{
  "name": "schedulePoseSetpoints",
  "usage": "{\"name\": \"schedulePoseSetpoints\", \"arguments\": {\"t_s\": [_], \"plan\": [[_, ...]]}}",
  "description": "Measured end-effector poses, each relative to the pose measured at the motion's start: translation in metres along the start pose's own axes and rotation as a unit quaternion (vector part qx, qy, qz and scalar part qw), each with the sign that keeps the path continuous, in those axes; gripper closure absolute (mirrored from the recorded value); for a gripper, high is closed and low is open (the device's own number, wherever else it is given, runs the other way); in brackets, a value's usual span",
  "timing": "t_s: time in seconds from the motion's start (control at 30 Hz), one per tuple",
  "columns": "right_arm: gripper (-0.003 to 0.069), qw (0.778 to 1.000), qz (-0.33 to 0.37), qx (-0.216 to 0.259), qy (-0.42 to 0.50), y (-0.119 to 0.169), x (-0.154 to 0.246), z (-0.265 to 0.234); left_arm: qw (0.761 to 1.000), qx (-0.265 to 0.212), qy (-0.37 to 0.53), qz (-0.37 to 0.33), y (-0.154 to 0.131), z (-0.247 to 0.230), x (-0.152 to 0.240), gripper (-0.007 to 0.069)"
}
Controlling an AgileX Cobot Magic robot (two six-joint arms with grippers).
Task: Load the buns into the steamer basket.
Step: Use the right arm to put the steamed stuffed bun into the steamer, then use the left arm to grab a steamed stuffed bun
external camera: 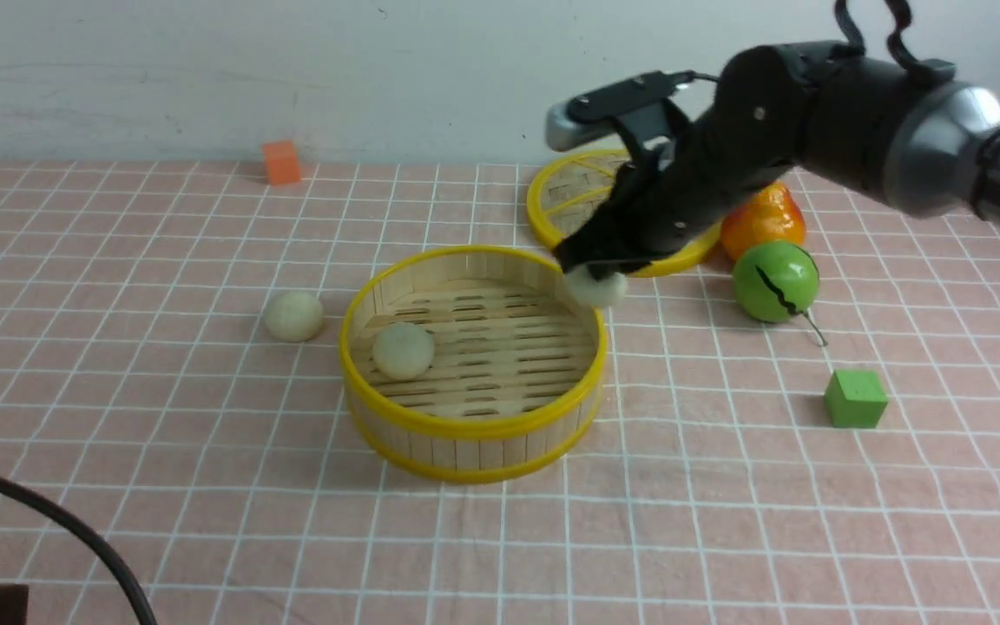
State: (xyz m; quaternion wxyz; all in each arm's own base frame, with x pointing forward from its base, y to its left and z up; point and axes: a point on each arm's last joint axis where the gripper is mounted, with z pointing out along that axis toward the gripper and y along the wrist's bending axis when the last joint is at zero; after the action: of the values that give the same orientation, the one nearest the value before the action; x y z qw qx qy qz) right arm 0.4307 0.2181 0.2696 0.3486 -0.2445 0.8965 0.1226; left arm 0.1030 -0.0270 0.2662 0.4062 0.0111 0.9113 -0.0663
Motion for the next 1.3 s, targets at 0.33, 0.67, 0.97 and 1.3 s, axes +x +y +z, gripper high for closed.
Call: {"name": "schedulePoseSetpoints", "arguments": {"t_s": [0.33, 0.67, 0.97, 1.3], "plan": [[0.0554, 0.998, 0.052, -0.008, 0.035, 0.004, 0.026, 0.079, 0.999, 0.008, -0.035, -0.013, -0.001, 0.000, -0.006, 0.0492], [0.0147, 0.997, 0.043, -0.026, 0.066, 0.010, -0.002, 0.042, 0.992, 0.035, -0.086, -0.086, -0.016, -0.006, -0.053, 0.0482], [0.0149, 0.999, -0.003, -0.023, 0.044, 0.016, -0.039, -0.047, 0.999, -0.027, -0.021, -0.017, -0.044, 0.045, -0.135, 0.0478], [0.0225, 0.989, 0.013, 0.068, 0.132, 0.001, -0.021, -0.062, 0.993, -0.072, 0.090, -0.013, -0.055, 0.168, -0.199, 0.0470]]}}
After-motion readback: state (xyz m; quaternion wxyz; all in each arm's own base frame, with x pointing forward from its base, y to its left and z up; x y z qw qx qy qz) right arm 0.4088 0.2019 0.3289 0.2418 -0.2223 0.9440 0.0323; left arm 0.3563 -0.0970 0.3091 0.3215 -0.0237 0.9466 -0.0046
